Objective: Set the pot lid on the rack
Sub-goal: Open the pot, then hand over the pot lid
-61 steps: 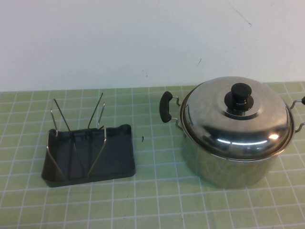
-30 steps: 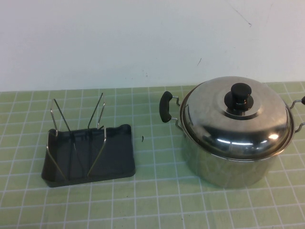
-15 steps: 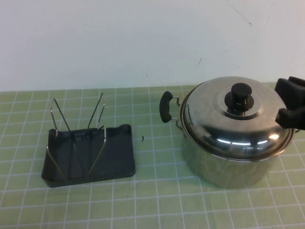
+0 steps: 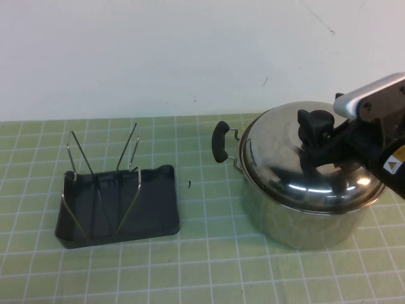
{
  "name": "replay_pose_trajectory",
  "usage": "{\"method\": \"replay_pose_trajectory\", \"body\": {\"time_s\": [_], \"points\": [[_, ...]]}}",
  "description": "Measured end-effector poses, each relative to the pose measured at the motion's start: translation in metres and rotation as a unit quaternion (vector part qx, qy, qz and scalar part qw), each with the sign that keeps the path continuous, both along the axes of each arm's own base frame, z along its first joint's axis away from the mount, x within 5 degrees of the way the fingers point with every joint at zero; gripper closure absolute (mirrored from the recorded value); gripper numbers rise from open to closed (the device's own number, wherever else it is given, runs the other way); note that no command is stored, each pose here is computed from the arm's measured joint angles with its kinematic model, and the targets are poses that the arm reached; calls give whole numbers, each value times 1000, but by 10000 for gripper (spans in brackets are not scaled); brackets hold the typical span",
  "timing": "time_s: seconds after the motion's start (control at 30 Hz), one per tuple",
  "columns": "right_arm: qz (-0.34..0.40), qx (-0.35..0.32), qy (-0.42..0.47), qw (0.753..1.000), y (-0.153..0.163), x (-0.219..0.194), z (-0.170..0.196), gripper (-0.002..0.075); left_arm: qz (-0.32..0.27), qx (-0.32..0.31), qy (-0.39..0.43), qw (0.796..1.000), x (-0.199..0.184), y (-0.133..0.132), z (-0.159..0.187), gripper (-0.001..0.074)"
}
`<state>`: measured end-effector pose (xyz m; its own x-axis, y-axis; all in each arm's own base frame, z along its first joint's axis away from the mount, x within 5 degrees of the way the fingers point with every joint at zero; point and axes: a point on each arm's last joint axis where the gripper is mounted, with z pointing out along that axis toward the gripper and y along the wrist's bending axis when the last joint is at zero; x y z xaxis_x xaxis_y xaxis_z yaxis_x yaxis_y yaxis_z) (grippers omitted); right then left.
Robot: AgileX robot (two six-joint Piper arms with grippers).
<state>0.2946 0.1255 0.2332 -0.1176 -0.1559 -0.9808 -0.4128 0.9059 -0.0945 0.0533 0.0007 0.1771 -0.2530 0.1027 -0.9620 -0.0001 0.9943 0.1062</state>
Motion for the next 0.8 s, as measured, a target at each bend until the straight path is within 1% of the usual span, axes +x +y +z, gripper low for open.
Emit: {"method": "replay_pose_trajectory", "body": {"time_s": [0.1,0.2,0.3,0.37,0.4,0.47,0.5,0.53,0.67,0.8], "points": [[-1,18,-11,1000,3,8,-11,200,0,0,0,1000,0,0,0,738],[-4,42,-3,999,5,12,-21,200,0,-1,0,1000,0,0,0,738],[-5,45,8,999,6,13,-28,204,0,-1,0,1000,0,0,0,738],[-3,44,10,999,6,14,-29,230,0,-1,0,1000,0,0,0,738],[-2,45,7,999,7,13,-28,258,0,-1,0,1000,0,0,0,738],[-2,47,4,999,7,14,-27,329,0,-1,0,1000,0,0,0,738],[-2,48,3,999,7,14,-27,377,0,-1,0,1000,0,0,0,738],[-1,49,1,999,7,14,-27,389,0,-1,0,1000,0,0,0,738],[1,53,-12,998,7,13,-23,389,0,-1,0,1000,0,0,0,738],[7,63,-46,997,5,7,-1,389,0,-1,0,1000,0,0,0,738]]}}
